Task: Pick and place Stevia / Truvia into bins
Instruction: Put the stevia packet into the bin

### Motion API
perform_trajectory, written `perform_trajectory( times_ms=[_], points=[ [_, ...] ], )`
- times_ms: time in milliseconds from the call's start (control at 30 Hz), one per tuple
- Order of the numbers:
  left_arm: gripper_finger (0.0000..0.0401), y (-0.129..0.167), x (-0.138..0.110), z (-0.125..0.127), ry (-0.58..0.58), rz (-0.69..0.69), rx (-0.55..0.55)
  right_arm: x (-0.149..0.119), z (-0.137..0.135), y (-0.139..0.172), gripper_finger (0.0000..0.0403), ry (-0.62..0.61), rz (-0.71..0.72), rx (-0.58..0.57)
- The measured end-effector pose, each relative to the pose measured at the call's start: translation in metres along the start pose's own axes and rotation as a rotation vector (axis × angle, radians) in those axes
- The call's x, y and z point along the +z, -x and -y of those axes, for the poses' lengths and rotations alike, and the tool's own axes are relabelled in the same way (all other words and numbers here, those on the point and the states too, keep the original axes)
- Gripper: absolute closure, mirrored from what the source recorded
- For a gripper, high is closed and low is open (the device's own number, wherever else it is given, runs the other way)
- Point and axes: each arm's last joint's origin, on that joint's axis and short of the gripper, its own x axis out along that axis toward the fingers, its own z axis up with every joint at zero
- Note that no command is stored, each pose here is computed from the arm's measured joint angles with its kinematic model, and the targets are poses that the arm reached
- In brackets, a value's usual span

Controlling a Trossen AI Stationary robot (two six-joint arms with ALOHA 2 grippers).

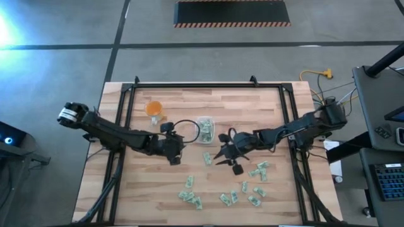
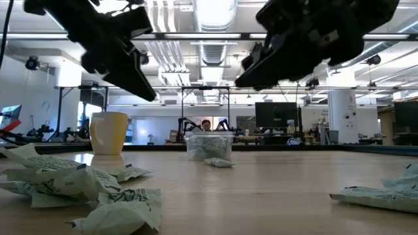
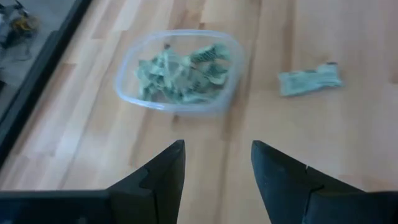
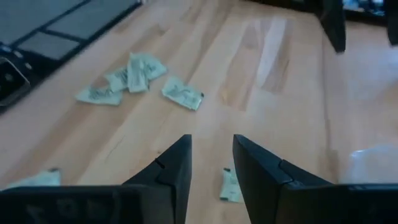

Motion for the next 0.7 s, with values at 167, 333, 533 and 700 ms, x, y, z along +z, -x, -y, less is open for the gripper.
perform_trajectory(
  times_ms=[167, 333, 533, 700],
  points=[
    [0.0232, 0.014, -0.005, 0.014, -0.010, 0.003, -0.055, -0.011, 0.005, -0.028, 0.0283, 0.013, -0.079, 0.005],
    [0.0232, 0.022, -0.009, 0.022, -0.031, 0.004, -0.085, -0.016, 0.010, -0.043, 0.0260, 0.001, -0.184, 0.008],
    [0.0232, 0.025, -0.009, 0.022, -0.035, 0.007, -0.088, -0.015, 0.014, -0.054, 0.0226, -0.011, -0.248, -0.034],
    [0.0232, 0.025, -0.009, 0.022, -0.037, 0.005, -0.086, -0.021, 0.015, -0.062, 0.0208, -0.019, -0.281, -0.030]
  ],
)
